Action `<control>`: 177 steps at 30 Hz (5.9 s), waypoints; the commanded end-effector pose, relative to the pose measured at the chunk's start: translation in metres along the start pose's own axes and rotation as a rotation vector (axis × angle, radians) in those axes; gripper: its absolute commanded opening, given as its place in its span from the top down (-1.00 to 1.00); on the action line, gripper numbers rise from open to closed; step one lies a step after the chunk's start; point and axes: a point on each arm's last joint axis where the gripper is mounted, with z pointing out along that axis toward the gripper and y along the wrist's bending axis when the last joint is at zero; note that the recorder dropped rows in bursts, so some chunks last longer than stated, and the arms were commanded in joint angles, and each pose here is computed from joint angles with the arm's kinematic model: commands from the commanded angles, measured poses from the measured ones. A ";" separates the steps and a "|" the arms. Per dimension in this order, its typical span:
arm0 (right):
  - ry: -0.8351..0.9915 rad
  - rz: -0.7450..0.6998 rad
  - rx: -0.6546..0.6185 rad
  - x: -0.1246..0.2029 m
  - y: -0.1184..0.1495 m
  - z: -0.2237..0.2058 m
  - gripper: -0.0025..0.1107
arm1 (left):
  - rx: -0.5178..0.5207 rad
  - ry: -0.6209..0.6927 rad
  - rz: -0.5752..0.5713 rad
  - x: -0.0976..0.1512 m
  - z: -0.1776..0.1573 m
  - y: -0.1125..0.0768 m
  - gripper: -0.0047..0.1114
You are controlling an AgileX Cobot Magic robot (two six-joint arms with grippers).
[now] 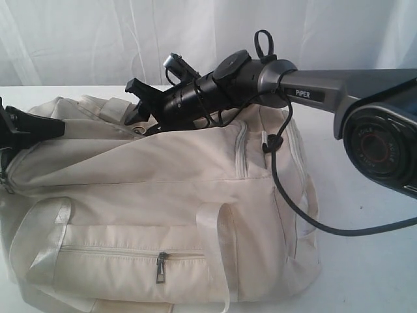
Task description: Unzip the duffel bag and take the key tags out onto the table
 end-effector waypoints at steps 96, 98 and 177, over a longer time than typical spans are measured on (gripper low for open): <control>0.082 -0.461 0.036 -0.006 0.005 -0.004 -0.12 | -0.217 0.162 0.197 -0.015 0.071 -0.007 0.00; 0.036 -0.461 0.045 -0.011 0.006 -0.005 -0.12 | -0.218 0.176 0.189 -0.009 0.071 -0.007 0.00; -0.154 -0.858 0.166 -0.039 0.044 -0.064 0.96 | -0.201 0.185 0.152 -0.003 0.071 -0.009 0.52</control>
